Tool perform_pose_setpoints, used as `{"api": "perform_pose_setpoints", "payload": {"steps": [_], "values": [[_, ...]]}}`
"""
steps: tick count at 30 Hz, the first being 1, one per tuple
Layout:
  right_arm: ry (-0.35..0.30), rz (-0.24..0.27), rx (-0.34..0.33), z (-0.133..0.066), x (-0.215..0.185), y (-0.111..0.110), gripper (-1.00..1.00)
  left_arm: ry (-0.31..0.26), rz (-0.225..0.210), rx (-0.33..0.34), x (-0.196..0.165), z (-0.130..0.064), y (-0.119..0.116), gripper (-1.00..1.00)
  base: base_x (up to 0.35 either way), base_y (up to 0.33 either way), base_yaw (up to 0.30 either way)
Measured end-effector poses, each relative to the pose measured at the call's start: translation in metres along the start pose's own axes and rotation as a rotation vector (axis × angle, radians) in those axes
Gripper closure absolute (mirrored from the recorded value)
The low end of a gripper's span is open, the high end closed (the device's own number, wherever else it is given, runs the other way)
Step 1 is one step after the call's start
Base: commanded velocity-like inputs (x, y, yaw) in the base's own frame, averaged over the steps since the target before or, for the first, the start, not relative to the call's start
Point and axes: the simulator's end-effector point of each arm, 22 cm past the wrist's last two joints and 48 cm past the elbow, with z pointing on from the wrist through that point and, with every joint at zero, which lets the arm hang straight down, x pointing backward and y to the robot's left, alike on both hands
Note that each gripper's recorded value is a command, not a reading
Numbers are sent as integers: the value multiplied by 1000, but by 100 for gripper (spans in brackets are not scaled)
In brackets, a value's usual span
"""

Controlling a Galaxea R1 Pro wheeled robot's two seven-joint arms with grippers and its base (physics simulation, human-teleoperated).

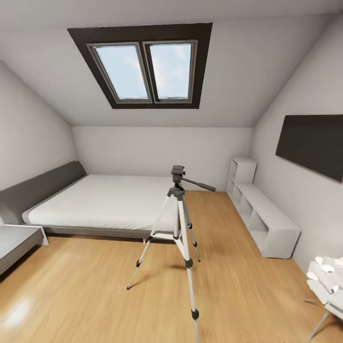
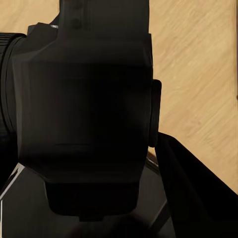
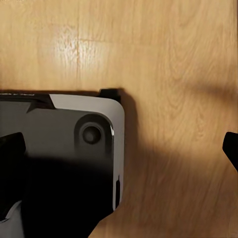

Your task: Attach the digital camera to the camera tripod in the bedroom.

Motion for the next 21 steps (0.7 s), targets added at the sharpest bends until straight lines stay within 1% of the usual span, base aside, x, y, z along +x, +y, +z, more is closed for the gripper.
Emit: {"api": "perform_pose_setpoints", "payload": {"steps": [13,16,21], "values": [[-8,-2,-1,-1,-3,1,-100,-4,4,3,-1,-1,-2,100,8,0,-241],[-8,-2,-1,-1,-3,1,-100,-4,4,3,-1,-1,-2,100,105,2,-120],[-8,-3,-1,-1,-3,1,-100,-5,7,4,-1,-1,-2,100,236,51,-40]]}}
